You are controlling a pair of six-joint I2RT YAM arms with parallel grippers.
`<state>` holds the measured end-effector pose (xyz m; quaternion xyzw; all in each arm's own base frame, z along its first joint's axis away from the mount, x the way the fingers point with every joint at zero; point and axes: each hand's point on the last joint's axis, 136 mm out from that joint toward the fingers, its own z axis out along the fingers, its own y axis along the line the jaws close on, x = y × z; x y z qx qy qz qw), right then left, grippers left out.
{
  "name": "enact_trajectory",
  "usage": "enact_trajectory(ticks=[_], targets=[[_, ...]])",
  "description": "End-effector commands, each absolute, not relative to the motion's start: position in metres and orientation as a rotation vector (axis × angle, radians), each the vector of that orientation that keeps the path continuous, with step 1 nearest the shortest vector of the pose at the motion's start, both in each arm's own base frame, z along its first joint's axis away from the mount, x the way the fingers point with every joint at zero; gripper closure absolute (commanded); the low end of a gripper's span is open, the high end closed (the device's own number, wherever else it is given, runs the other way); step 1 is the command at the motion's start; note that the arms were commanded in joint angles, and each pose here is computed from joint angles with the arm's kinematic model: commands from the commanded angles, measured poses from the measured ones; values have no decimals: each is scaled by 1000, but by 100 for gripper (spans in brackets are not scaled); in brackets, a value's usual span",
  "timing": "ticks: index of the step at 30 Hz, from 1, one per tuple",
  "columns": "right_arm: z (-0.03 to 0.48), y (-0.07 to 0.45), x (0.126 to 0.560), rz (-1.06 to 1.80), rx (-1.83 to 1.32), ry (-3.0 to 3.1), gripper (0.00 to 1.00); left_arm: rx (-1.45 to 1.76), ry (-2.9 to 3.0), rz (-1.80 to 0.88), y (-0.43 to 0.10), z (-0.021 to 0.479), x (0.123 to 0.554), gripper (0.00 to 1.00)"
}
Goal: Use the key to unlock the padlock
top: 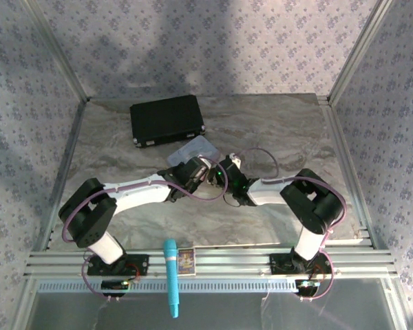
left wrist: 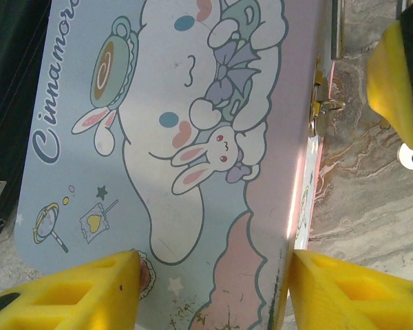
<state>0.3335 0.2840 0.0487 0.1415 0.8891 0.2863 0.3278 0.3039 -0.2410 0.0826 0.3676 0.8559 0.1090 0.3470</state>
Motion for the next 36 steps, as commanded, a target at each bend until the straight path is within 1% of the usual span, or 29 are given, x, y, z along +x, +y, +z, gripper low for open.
enact_trajectory(ticks=[1,7,10,14,20,22,24,29,36], targets=[[48,284,346,756,419,2343,70,1032,2293,291,-229,64,286,42],[12,271,318,634,339,2585,70,911,2282,345,-220,82,299,41],[-2,257,301,557,316,2694,70,841,2265,355,-215,94,305,38],[-12,231,288,353,261,2842,69,777,2249,413,-207,105,313,28],[-29,211,270,221,155,3014,68,613,2257,464,-192,115,317,8],[-32,204,266,151,117,3055,68,567,2259,477,-187,118,318,4],[-33,198,264,80,93,3074,67,522,2261,499,-182,117,319,3],[-29,181,255,-86,36,3128,66,395,2305,512,-164,113,321,2],[-20,162,249,-239,-18,3147,64,276,2315,502,-143,117,324,1]])
